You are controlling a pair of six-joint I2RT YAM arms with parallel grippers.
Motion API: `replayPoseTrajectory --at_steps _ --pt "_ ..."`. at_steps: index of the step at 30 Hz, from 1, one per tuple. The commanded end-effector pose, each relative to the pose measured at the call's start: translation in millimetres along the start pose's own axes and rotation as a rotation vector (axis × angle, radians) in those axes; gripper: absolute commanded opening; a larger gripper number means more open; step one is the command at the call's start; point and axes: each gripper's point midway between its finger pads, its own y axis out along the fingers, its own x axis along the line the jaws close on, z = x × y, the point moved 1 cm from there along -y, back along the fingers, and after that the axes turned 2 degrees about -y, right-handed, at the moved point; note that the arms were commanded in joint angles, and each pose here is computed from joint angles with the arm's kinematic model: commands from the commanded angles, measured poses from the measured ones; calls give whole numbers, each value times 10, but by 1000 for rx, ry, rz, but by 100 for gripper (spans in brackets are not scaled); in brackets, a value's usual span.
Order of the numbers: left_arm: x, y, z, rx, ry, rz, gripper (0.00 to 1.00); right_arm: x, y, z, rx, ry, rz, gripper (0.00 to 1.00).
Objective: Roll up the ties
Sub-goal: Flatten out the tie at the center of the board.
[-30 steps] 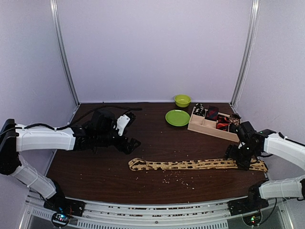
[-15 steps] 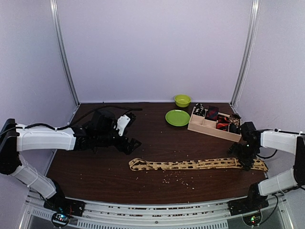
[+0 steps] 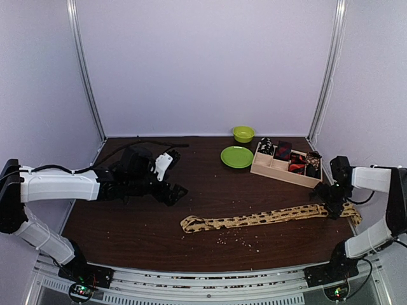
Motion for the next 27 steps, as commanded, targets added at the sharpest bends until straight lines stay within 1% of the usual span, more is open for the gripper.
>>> replayPoseTrajectory --at_steps 1,4,5,7,8,9,11,13,14,15,16,18,20,22,24,27 --pt "80 -273 -330 -144 -40 -57 98 318 -379 -73 -89 -127 -203 100" --pt "173 -403 -467 -208 -87 -113 98 683 -693 -39 -113 -260 -370 100" --pt "151 -416 -519 -213 -71 -101 98 825 -807 13 -112 -319 -421 100" --pt "56 -414 -602 -171 -9 -53 98 1135 -1110 53 -163 -445 -493 100" --pt "-45 -401 -614 -154 21 9 98 1278 -1251 97 -190 -506 -518 100" --pt "-115 -399 -613 -145 46 50 98 1420 -1389 163 -218 -576 -535 100" --pt "-191 -438 -622 -156 48 97 98 1666 -1669 273 -288 -701 -542 100" --pt "-332 -470 -544 -150 77 185 98 1882 -1932 392 -351 -815 -563 100" --pt "-386 -460 -463 -126 100 222 98 1988 -2050 446 -375 -841 -600 100" --pt "-438 -432 -368 -92 118 257 98 2126 -2171 483 -392 -838 -686 100" --pt "-489 -386 -267 -52 136 291 98 2207 -2237 521 -377 -828 -762 100" --pt "-585 -275 -63 25 184 333 98 2303 -2253 504 -356 -780 -858 99" --pt "-657 -154 117 98 235 350 98 2419 -2239 599 -266 -773 -999 99" --pt "-717 -18 246 168 292 347 98 2450 -2139 736 -178 -812 -1035 99" --pt "-830 110 341 217 352 363 98 2427 -2109 856 -128 -829 -1087 99" --pt "-916 335 478 270 395 374 97 2358 -2127 891 -146 -818 -1133 100"
